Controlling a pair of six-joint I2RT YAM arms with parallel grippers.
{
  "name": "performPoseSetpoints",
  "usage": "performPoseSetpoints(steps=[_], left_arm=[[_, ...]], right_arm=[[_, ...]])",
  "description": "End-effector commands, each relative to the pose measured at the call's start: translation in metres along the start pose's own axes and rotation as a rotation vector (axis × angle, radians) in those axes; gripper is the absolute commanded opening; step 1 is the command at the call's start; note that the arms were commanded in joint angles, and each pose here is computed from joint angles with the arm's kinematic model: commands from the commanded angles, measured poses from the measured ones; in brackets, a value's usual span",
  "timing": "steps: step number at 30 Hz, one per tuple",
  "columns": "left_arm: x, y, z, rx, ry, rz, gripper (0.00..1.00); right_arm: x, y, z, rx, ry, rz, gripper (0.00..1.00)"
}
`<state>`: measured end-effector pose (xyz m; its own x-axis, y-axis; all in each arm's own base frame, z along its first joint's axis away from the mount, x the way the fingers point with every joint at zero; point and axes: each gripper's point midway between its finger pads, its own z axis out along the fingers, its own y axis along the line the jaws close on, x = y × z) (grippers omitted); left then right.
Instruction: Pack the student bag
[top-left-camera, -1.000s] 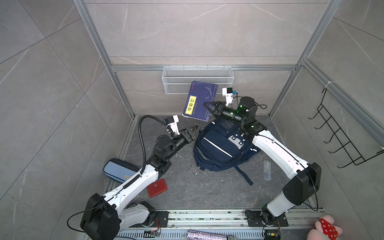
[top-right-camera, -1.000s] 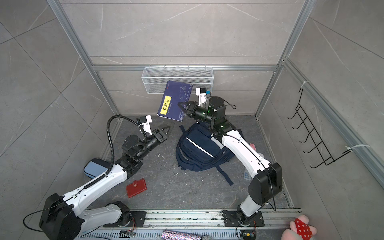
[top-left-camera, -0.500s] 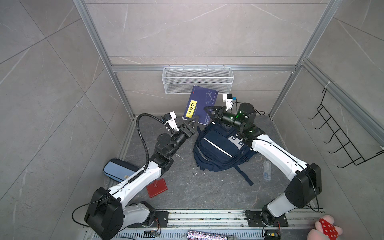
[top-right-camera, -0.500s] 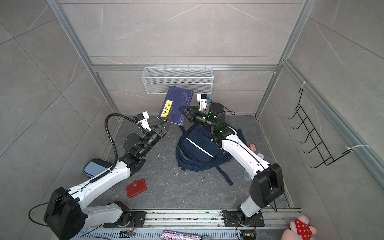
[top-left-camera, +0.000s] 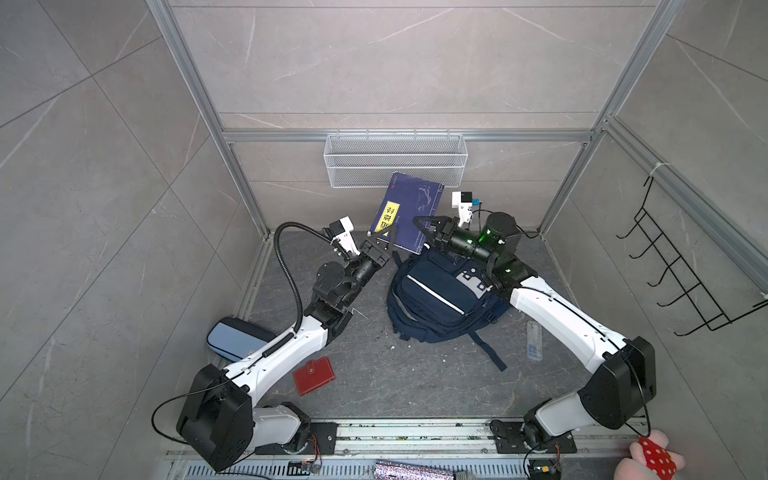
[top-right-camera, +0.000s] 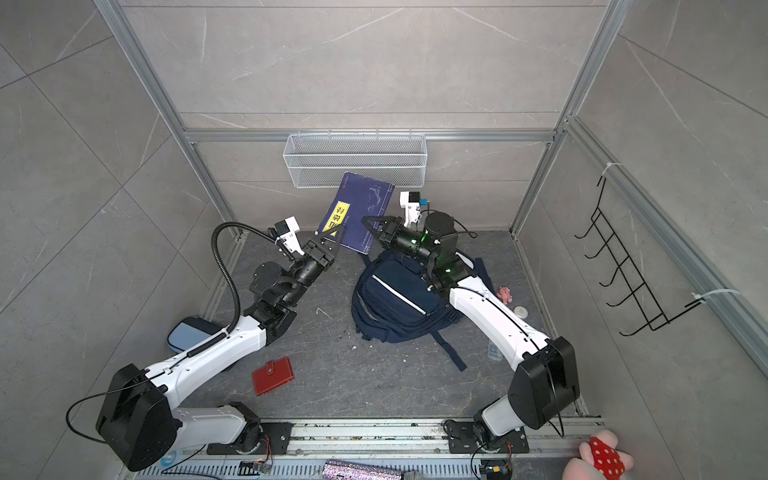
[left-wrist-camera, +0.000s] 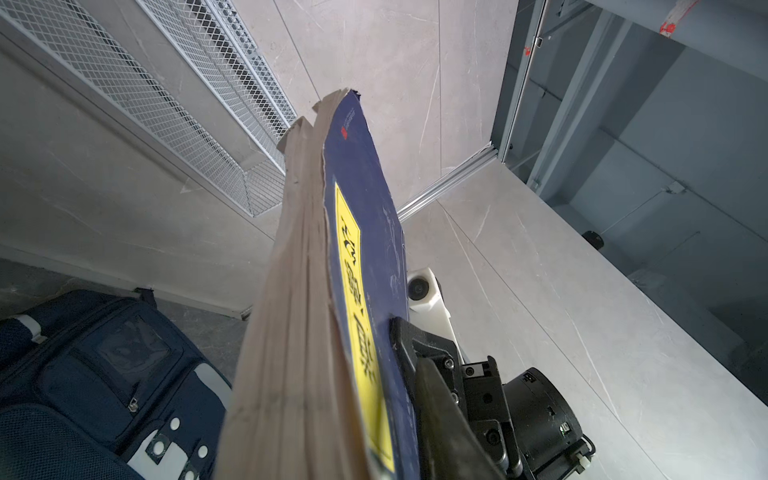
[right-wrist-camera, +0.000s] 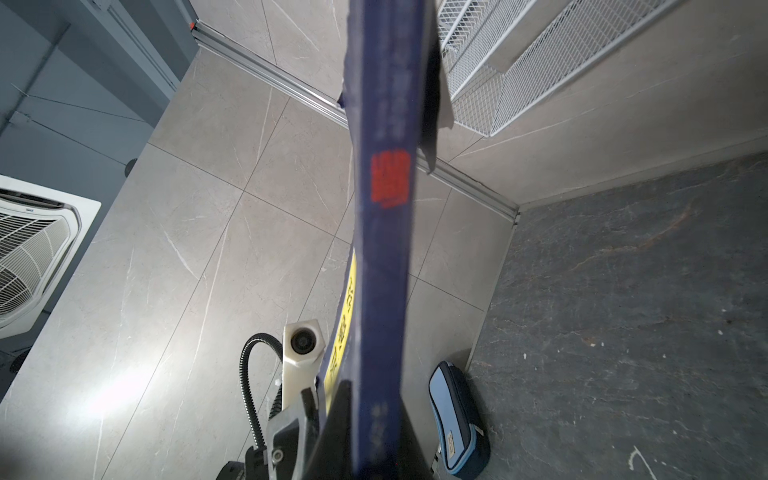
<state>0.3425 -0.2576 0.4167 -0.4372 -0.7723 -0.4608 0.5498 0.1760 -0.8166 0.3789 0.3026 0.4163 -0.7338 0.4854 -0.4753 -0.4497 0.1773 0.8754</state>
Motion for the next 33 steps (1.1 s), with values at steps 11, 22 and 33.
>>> performPoseSetpoints(steps=[11, 22, 33], left_arm=[[-0.017, -0.031, 0.007, 0.082, -0.04, 0.0, 0.08], [-0.014, -0.019, -0.02, -0.022, -0.019, 0.064, 0.0], [-0.021, 0.022, -0.101, -0.257, 0.008, 0.119, 0.0]], right_arm=[[0.026, 0.017, 0.01, -0.065, 0.083, -0.026, 0.0], [0.038, 0.009, 0.008, 0.037, 0.172, -0.093, 0.21], [0.071, -0.03, -0.032, 0.326, 0.361, -0.263, 0.96]])
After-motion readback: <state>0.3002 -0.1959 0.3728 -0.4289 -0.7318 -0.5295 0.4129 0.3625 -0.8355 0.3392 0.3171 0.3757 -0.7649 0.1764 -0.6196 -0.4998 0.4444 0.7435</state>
